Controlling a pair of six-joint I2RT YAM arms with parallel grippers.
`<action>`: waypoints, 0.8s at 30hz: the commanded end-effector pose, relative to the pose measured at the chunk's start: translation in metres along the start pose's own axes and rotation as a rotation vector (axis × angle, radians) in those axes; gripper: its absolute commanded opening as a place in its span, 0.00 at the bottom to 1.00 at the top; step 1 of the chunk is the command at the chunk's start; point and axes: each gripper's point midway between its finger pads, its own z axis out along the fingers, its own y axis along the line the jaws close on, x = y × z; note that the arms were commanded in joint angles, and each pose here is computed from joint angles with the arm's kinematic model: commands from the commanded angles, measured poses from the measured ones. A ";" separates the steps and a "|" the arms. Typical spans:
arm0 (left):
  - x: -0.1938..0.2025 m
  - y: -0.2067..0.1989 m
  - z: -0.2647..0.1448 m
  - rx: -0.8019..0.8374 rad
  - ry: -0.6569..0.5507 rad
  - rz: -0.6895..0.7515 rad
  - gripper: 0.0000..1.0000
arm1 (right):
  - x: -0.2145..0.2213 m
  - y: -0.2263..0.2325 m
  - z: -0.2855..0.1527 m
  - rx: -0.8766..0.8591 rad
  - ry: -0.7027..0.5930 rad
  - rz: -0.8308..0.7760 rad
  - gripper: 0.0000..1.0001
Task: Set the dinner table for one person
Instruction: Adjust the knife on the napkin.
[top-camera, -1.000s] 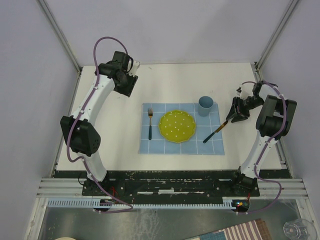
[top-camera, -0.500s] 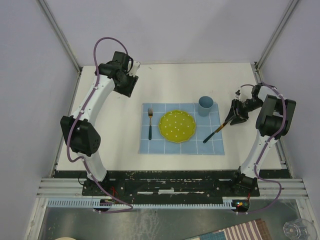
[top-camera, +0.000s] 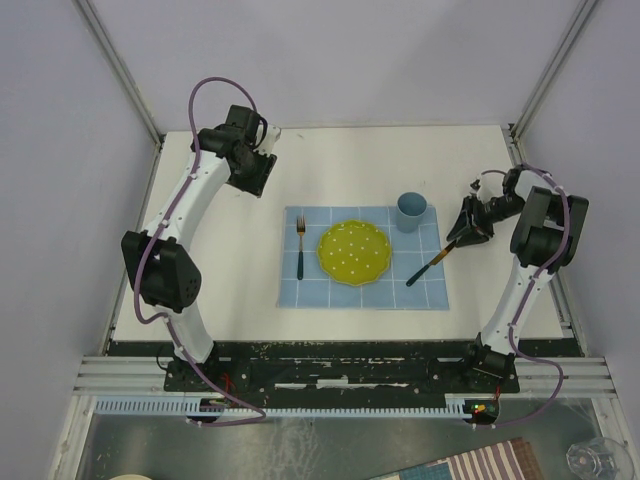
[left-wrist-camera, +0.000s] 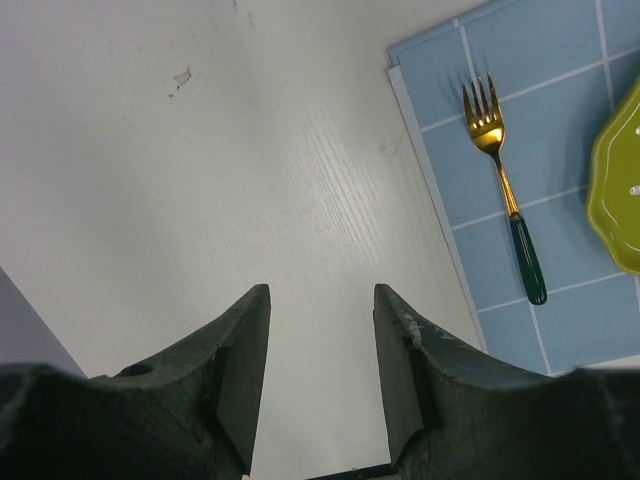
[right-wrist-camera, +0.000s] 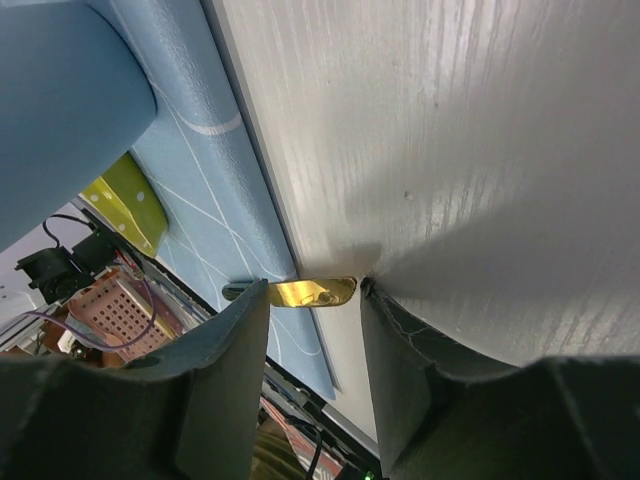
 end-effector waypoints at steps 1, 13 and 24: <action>-0.008 0.003 -0.021 0.003 -0.066 0.006 0.52 | -0.020 -0.012 0.007 0.033 -0.035 -0.049 0.50; -0.010 0.003 -0.021 0.002 -0.069 0.006 0.52 | -0.023 -0.013 0.008 0.040 -0.025 -0.056 0.23; -0.009 0.002 -0.021 0.008 -0.074 0.007 0.51 | -0.019 -0.008 0.000 0.054 -0.044 -0.074 0.02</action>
